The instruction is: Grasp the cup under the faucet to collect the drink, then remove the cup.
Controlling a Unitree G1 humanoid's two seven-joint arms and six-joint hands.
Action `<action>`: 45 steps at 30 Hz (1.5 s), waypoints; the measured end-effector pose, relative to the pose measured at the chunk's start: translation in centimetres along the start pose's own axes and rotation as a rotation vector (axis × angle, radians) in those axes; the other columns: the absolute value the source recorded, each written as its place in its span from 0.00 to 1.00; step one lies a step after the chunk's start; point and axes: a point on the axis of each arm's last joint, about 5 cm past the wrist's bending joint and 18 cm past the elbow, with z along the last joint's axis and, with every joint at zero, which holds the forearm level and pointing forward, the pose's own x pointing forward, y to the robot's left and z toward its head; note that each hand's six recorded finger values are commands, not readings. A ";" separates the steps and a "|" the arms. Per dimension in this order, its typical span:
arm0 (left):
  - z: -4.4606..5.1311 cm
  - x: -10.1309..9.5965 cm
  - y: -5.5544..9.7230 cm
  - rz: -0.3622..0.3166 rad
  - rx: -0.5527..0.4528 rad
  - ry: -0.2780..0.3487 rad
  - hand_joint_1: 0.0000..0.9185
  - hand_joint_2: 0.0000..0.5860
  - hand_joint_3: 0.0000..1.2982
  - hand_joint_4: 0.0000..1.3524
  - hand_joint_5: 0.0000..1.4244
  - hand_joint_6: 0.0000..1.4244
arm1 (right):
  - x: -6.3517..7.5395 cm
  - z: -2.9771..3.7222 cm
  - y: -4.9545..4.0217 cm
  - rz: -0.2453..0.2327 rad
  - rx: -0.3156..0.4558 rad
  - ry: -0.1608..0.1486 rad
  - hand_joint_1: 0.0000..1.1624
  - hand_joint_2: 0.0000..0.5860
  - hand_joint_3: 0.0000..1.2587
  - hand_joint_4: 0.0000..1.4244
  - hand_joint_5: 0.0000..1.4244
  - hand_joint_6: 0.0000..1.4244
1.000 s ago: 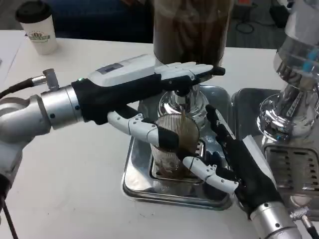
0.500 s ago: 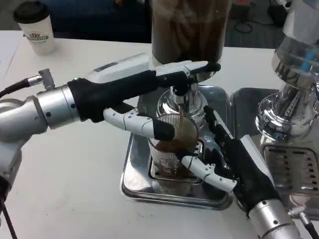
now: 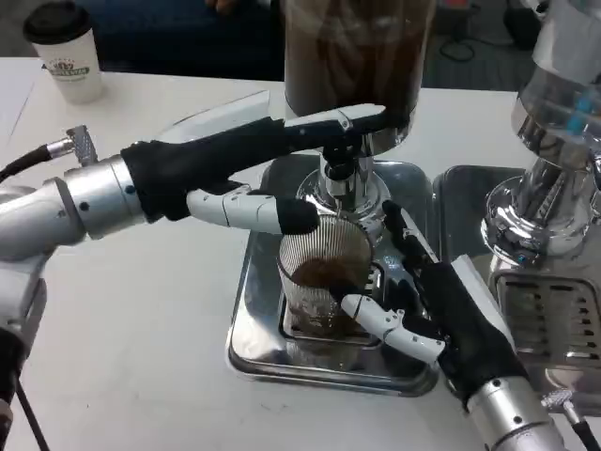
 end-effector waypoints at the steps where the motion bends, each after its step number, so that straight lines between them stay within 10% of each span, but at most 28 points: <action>1: -0.06 0.0 0.0 0.003 -0.016 -0.003 0.00 0.03 0.08 0.00 0.00 0.00 | 0.0 0.00 0.01 0.000 0.000 0.000 0.51 0.41 0.00 0.00 0.00 0.00; 45: -0.03 -0.6 1.2 0.106 -0.255 -0.109 0.00 0.06 0.21 0.08 0.09 0.11 | 0.0 -0.06 0.18 0.002 0.007 0.006 0.52 0.42 0.00 0.00 0.00 0.00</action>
